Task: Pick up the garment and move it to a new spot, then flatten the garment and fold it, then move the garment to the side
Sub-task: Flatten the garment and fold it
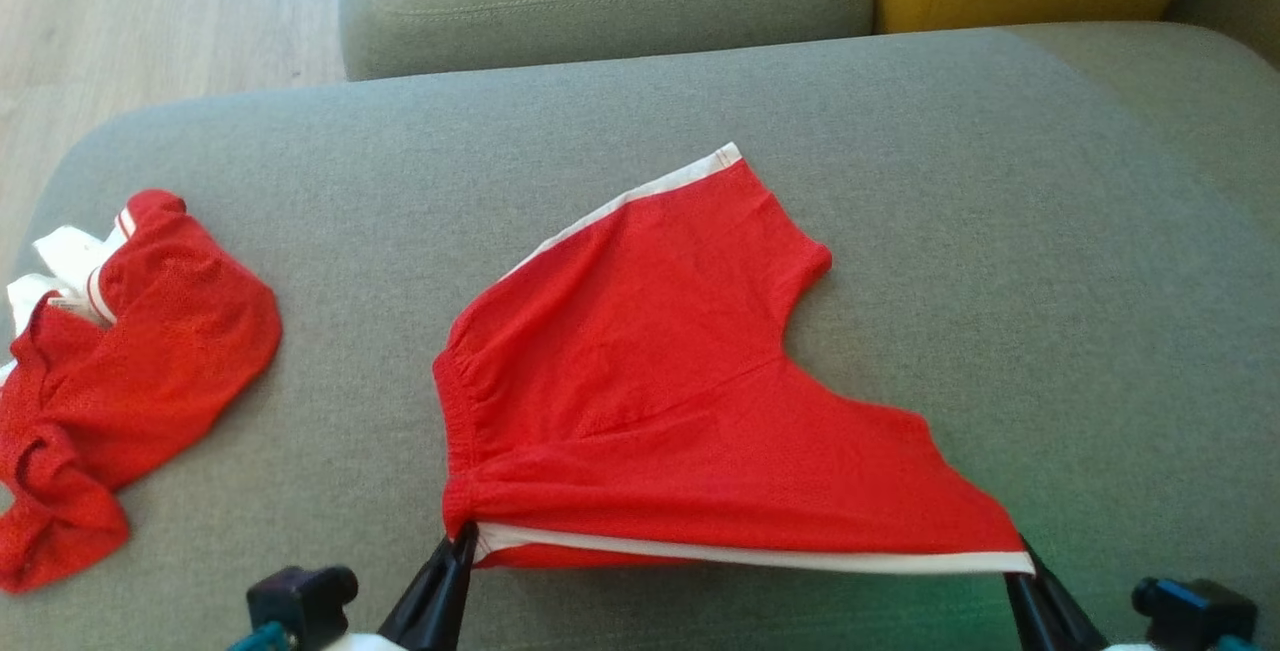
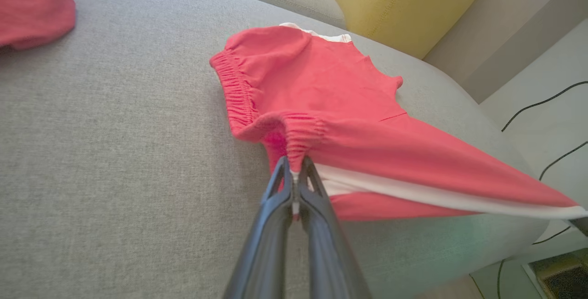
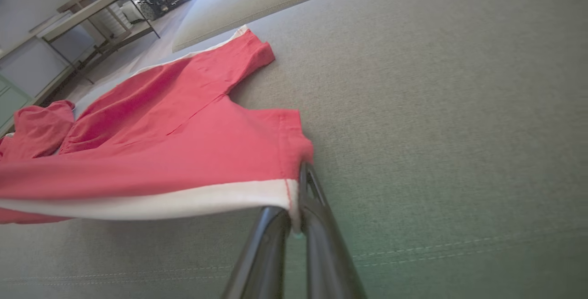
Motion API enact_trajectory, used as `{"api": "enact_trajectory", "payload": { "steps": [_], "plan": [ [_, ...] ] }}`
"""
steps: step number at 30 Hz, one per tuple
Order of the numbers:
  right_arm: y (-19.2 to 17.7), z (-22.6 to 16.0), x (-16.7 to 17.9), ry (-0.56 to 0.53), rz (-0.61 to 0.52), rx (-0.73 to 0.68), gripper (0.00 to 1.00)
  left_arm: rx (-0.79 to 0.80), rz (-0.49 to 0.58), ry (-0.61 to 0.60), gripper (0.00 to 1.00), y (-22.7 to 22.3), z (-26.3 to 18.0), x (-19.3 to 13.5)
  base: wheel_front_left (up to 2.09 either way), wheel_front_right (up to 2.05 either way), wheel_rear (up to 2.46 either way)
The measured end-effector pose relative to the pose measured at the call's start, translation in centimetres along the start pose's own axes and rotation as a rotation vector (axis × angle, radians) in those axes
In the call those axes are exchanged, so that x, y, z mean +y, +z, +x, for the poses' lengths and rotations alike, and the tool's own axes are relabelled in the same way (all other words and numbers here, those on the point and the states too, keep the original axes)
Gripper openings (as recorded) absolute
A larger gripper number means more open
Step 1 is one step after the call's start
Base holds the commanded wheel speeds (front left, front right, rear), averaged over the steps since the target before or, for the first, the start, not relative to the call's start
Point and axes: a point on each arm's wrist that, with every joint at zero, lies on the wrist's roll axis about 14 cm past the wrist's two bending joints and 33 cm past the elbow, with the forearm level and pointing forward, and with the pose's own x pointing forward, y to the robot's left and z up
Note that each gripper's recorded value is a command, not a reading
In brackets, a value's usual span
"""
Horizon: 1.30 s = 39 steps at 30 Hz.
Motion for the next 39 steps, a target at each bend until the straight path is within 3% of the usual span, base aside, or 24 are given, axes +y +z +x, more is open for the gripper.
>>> {"api": "enact_trajectory", "payload": {
  "steps": [8,14,21,28,34,35,36,37,38,39],
  "plan": [
    [1.5,1.7,0.1,0.006,-0.033,-0.005,0.00,0.048,-0.025,0.002,0.00,0.1,0.3,0.0,0.00,0.00,0.00],
    [7.1,7.9,1.6,0.080,-0.134,-0.090,0.00,0.050,-0.056,-0.041,0.00,1.9,3.3,0.1,0.00,0.00,0.00],
    [11.3,16.9,3.7,0.178,-0.233,-0.082,0.00,0.021,-0.090,-0.065,0.00,4.4,8.1,1.5,0.00,0.00,0.00],
    [10.9,24.6,6.6,0.260,-0.273,-0.001,0.00,-0.003,-0.096,-0.020,0.00,5.6,12.0,4.5,0.00,0.00,0.00],
    [8.5,28.5,8.1,0.303,-0.292,0.069,0.00,0.021,-0.123,0.031,0.00,4.6,13.6,6.9,0.00,0.00,0.00],
    [8.0,28.9,8.2,0.307,-0.296,0.075,0.00,0.030,-0.124,0.035,0.08,4.3,13.8,7.1,0.00,0.00,0.00],
    [7.7,29.2,8.2,0.308,-0.294,0.081,0.09,0.032,-0.125,0.038,0.35,4.1,14.0,7.4,0.00,0.00,0.00],
    [7.5,29.5,8.2,0.308,-0.297,0.078,0.43,0.032,-0.125,0.040,0.93,3.9,14.1,7.5,0.00,0.00,0.00],
    [7.5,29.7,8.2,0.310,-0.297,0.071,1.00,0.035,-0.125,0.044,1.00,3.8,14.2,7.7,0.00,0.00,0.00],
    [7.5,29.8,8.3,0.312,-0.292,0.062,1.00,0.034,-0.126,0.047,1.00,3.6,14.3,7.8,0.00,0.00,0.00]
  ]
}}
